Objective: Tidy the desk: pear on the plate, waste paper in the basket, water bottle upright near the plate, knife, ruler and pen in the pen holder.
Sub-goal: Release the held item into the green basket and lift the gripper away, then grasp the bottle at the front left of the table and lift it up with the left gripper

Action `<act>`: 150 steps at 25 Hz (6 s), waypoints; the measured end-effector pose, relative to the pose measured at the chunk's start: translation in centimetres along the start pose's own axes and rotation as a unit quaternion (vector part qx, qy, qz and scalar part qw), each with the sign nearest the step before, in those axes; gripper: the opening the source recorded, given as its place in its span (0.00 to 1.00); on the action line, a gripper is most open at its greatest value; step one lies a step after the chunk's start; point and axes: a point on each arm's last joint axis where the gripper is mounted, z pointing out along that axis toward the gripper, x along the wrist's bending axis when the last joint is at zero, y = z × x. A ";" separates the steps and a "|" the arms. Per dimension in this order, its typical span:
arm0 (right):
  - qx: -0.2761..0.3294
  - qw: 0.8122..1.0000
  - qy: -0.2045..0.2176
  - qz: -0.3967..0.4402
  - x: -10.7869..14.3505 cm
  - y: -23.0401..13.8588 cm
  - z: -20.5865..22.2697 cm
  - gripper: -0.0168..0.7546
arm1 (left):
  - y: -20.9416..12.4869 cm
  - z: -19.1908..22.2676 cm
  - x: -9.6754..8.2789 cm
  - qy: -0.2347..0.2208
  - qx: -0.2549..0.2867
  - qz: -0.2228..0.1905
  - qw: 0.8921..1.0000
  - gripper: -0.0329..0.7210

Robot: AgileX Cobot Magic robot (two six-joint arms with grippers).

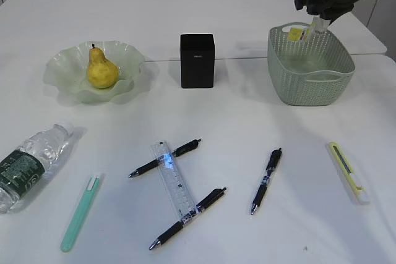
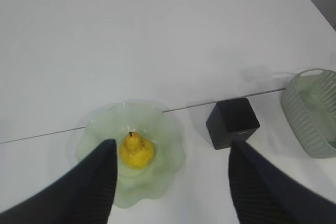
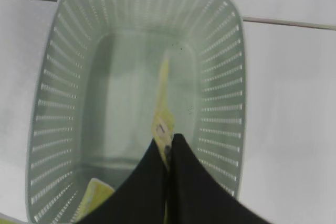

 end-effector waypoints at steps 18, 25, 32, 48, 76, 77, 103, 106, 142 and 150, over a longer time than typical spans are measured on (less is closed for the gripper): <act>0.042 0.998 0.033 0.020 0.3 -1.2 5.0 0.23 | 0.0 0.1 0.0 -0.001 0.001 0.000 1.000 0.66; 0.043 0.998 0.012 0.040 0.0 -1.3 5.1 0.62 | 0.0 0.1 0.0 -0.001 0.001 0.000 1.000 0.66; 0.017 0.999 0.011 0.046 -0.7 -0.5 1.4 0.64 | 0.0 0.1 -0.2 -0.012 0.001 -0.004 1.000 0.66; -0.110 0.991 0.071 0.038 -2.4 -2.9 -19.1 0.64 | 0.4 -5.6 -1.1 -0.020 -0.052 0.004 0.998 0.66; -0.116 0.988 0.070 0.069 -1.6 -34.3 -28.9 0.64 | -13.9 -14.6 -1.0 -0.006 0.043 -0.010 0.999 0.66; -0.120 0.988 0.078 0.066 -1.5 -34.8 -29.2 0.64 | -13.9 -14.6 -1.0 -0.006 0.043 -0.010 0.999 0.66; -0.253 0.965 0.067 0.028 -0.3 -46.9 -24.4 0.64 | -13.9 -14.6 -1.1 -0.014 0.043 -0.009 0.999 0.66; -0.252 0.965 0.067 0.027 -0.3 -46.9 -24.3 0.64 | -13.8 -14.0 -1.1 -0.014 0.051 -0.006 0.999 0.66; -0.181 0.978 0.102 0.005 0.5 -41.3 -23.0 0.64 | -21.6 14.0 3.8 0.073 0.438 0.036 0.895 0.75; -0.170 0.979 0.110 0.010 0.7 -39.5 -22.1 0.64 | -23.5 16.9 4.6 0.084 0.467 0.046 0.879 0.78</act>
